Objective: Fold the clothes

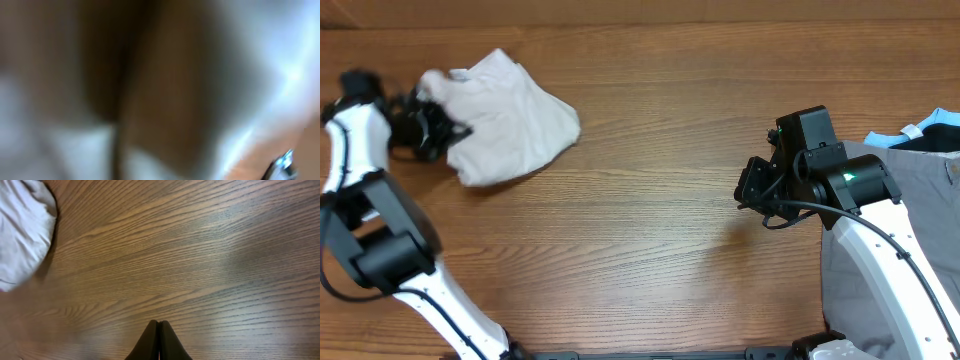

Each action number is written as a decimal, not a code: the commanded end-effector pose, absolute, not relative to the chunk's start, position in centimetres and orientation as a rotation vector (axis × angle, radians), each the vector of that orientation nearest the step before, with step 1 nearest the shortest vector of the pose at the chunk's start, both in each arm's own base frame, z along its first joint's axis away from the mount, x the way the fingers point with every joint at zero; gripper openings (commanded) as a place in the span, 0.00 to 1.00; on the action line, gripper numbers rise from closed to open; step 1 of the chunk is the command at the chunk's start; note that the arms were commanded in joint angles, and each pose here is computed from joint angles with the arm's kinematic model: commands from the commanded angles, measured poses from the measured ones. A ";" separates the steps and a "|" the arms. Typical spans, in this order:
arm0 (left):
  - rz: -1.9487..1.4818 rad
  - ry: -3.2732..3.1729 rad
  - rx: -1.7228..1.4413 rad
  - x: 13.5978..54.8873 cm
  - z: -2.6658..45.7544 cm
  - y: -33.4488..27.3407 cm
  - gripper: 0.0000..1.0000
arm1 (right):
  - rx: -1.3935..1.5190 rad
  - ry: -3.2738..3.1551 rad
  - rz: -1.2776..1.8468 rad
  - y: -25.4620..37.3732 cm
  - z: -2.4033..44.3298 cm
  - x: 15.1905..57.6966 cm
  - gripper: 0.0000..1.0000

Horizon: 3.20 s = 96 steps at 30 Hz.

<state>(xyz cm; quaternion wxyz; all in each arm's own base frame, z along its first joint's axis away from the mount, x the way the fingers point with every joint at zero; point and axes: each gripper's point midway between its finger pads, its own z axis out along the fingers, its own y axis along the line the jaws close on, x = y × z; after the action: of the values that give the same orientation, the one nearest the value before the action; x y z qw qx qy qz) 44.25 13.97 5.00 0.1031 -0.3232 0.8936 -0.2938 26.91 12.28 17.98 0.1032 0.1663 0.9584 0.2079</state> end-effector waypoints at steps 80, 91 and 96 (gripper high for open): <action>-0.567 2.397 -1.810 36.7 7.5 22.3 1.00 | 0.475 2.780 0.643 12.6 18.9 27.8 0.04; -0.158 2.417 -1.098 32.2 26.0 17.7 1.00 | 0.475 2.779 0.643 12.6 18.9 27.8 0.04; 0.197 2.449 -0.773 32.7 28.8 16.6 0.54 | 0.471 2.768 0.647 12.6 19.0 28.1 0.04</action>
<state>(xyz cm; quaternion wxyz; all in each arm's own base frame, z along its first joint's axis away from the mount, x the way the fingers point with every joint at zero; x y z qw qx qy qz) 32.68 14.98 29.38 0.2927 -0.3572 0.8860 -0.0418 27.67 12.49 18.30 0.1179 0.1675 0.9547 0.2160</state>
